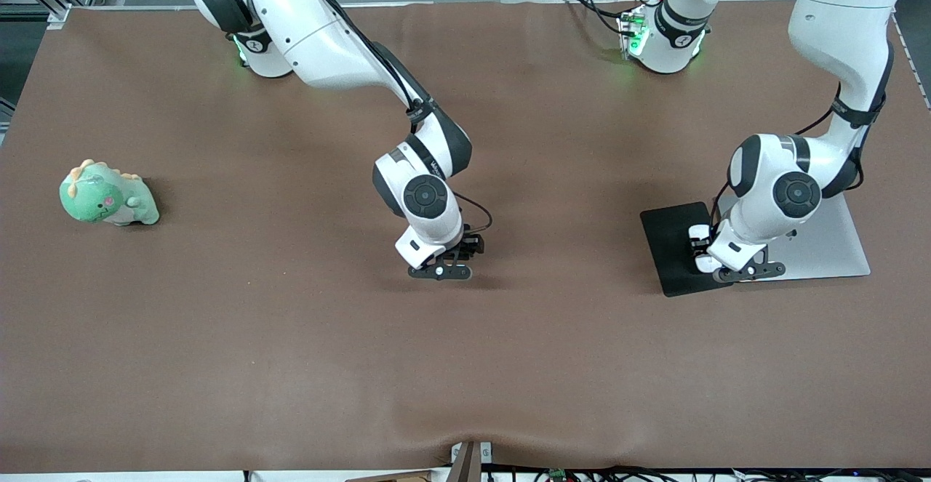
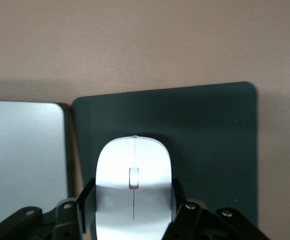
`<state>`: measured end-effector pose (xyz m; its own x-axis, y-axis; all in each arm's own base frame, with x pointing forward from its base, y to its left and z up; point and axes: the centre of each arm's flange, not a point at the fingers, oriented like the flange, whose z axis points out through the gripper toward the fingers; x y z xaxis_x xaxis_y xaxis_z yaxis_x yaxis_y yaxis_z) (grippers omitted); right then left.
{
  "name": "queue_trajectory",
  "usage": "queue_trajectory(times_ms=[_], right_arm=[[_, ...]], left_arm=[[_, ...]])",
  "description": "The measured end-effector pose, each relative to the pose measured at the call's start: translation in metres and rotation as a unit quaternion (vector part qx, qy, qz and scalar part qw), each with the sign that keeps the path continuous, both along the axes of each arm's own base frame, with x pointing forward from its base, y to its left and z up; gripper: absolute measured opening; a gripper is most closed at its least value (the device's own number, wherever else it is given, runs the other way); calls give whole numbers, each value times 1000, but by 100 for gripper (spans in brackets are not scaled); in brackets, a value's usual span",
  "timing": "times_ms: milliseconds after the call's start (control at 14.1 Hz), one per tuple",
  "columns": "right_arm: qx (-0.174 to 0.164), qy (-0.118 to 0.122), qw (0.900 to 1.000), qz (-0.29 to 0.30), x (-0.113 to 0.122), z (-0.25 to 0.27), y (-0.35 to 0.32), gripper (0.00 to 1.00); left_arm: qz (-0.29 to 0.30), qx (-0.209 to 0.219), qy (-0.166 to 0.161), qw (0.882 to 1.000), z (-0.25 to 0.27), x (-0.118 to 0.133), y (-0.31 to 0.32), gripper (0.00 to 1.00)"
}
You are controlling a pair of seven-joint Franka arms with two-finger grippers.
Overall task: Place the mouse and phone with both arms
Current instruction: 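Carry the mouse to the pad while the right gripper grasps the phone, then lower the mouse onto the pad while the right gripper carries the phone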
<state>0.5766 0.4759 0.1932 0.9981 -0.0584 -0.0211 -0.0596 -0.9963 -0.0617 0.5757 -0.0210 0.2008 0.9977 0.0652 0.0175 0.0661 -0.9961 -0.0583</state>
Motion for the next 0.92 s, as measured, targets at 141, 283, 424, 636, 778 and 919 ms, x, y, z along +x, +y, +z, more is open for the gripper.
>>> queue_trajectory(times_ms=[141,283,424,636,778,919], right_arm=[[-1,1,1000,-2,-1,-5,0,100],[-1,0,1000,-5,-1,-9,1,100],[-1,-1,1000,-6,-2,-13,2,100],[-1,-1,1000,-8,-4,-16,3,100],[-2,0,1000,-10,-4,-18,3,100],[-3,1,1000,-13,-6,-20,5,100]], left_arm=[[-2,-3,-3,1000,-7,-6,-2,61],[-2,-4,-3,1000,-10,-8,-1,61],[-2,-4,-3,1000,-10,-8,-2,61],[-6,-6,-6,1000,-9,-7,-6,61],[-9,-7,-8,1000,-9,-7,-10,61],[-10,-9,-10,1000,-9,-7,-12,61]])
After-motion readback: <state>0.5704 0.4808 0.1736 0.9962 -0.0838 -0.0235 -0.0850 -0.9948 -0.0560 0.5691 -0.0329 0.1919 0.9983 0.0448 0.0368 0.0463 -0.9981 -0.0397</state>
